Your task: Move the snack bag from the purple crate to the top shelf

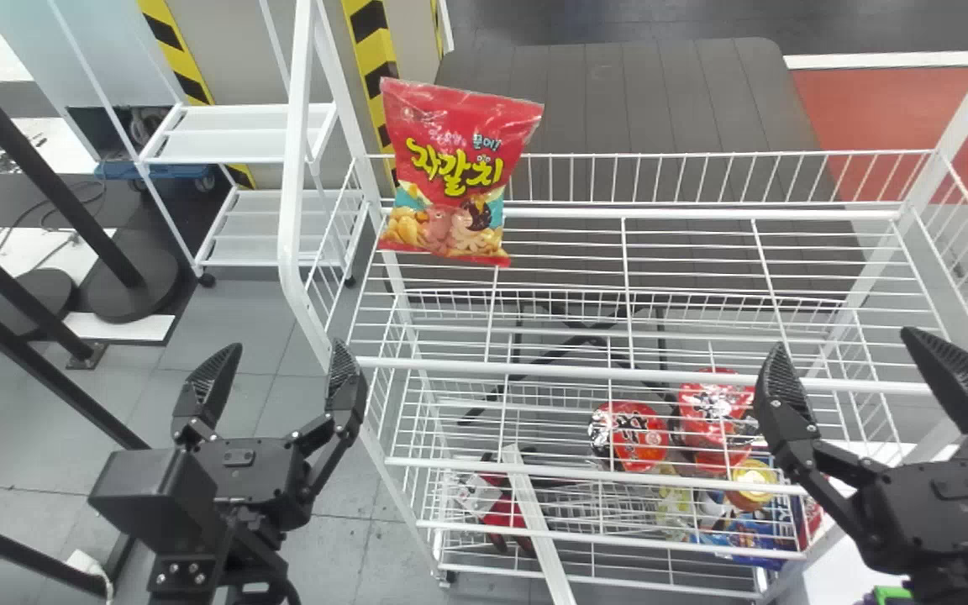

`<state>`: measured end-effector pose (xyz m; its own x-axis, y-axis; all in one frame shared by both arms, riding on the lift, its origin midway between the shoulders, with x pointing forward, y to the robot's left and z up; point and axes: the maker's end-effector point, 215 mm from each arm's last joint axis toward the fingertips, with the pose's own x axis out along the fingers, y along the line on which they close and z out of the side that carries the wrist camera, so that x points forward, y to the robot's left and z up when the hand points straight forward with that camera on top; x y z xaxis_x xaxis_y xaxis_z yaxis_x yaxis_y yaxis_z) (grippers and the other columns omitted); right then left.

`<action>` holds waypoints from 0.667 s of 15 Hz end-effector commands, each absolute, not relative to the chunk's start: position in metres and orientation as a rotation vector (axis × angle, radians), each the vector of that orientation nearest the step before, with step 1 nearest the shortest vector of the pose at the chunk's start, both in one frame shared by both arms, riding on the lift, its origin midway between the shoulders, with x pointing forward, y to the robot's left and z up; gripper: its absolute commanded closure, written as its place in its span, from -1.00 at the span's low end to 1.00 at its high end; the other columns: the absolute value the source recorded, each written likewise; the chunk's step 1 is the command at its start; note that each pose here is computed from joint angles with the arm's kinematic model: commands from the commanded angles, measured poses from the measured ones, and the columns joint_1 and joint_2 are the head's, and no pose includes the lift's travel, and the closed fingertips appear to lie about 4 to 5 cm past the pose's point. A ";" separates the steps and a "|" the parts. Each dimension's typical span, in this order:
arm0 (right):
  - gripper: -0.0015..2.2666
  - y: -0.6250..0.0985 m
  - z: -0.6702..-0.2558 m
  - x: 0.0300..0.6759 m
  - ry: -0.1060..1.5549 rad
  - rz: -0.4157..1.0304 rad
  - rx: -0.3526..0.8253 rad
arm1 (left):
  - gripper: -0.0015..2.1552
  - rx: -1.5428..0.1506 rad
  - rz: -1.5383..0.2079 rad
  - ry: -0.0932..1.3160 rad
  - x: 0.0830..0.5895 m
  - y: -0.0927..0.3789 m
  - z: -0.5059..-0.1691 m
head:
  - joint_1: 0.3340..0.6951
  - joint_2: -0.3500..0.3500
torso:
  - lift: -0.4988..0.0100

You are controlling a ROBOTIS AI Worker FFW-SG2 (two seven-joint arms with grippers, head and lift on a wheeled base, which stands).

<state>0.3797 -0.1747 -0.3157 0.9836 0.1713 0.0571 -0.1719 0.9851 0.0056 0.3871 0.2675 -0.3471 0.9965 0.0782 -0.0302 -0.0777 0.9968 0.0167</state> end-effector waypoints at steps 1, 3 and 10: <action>-0.93 -0.175 -0.316 0.380 -0.054 0.164 0.007 | -0.88 0.016 0.078 0.028 0.387 0.267 -0.346 | 1.00 0.39 | 0.96; -0.93 -0.175 -0.316 0.380 -0.057 0.164 0.007 | -0.88 0.014 0.078 0.019 0.387 0.267 -0.343 | 1.00 0.39 | 0.96; -0.93 -0.175 -0.317 0.379 -0.051 0.166 0.021 | -0.88 0.014 0.076 0.019 0.386 0.267 -0.344 | 1.00 0.39 | 0.96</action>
